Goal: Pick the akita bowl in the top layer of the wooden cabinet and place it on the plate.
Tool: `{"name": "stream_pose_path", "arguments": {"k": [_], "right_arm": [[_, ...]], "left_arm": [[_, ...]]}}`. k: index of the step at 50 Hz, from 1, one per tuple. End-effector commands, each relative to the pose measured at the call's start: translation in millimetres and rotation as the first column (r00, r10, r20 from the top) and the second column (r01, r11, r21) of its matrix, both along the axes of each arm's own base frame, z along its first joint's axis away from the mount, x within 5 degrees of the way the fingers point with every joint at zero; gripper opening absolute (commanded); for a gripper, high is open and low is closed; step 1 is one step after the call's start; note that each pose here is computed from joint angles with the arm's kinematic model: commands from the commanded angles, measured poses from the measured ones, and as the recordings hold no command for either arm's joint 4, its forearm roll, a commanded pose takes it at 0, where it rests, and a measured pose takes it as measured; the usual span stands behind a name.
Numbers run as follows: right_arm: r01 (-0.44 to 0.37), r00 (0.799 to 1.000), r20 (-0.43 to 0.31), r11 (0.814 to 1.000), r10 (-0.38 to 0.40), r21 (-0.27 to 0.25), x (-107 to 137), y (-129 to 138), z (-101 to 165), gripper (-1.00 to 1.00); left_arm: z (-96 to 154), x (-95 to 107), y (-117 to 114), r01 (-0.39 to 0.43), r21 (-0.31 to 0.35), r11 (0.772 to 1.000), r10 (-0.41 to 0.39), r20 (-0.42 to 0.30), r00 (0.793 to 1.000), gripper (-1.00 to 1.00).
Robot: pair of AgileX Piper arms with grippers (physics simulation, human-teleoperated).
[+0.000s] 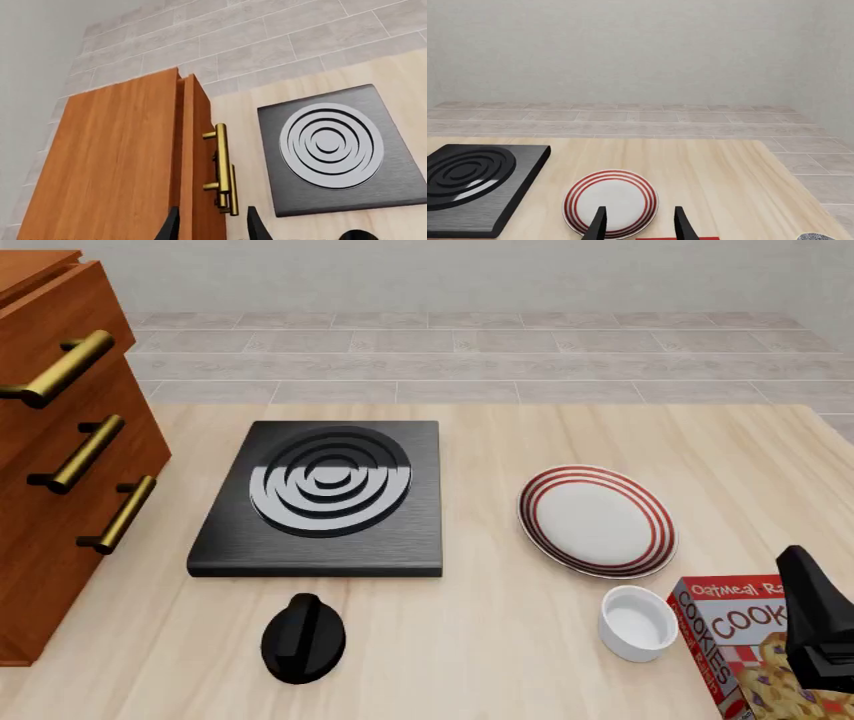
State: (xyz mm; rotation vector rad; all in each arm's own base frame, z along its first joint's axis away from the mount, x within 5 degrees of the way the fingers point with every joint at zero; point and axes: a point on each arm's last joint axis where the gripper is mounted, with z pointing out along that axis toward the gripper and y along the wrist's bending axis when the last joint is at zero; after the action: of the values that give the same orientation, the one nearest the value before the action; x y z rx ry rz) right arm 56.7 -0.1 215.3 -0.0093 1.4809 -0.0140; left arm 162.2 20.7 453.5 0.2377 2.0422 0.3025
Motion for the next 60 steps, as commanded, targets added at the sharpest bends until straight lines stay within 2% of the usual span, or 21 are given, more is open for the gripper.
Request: {"name": "stream_pose_path", "arguments": {"k": [1,12,35,60], "right_arm": [[0.001,1.0,0.001,1.0,-0.001,-0.001,-0.3,0.0,0.0,1.0],[0.001,1.0,0.001,1.0,-0.001,0.0,-0.3,-0.1,0.0,1.0],[0.003,1.0,0.002,1.0,-0.003,-0.001,-0.4,-0.1,0.0,1.0],[0.0,1.0,-0.001,1.0,0.0,-0.003,0.1,0.0,-0.3,1.0]], "left_arm": [[-8.2,8.4,6.0,-0.024,0.005,1.0,0.024,-0.028,0.999,1.0],[-18.9,12.2,10.6,-0.031,0.03,0.999,0.032,-0.046,0.998,1.0],[-39.3,19.1,14.3,-0.052,0.008,0.999,0.053,-0.091,0.994,1.0],[-57.0,19.2,21.2,-0.077,0.023,0.997,0.079,-0.109,0.991,1.0]]}}
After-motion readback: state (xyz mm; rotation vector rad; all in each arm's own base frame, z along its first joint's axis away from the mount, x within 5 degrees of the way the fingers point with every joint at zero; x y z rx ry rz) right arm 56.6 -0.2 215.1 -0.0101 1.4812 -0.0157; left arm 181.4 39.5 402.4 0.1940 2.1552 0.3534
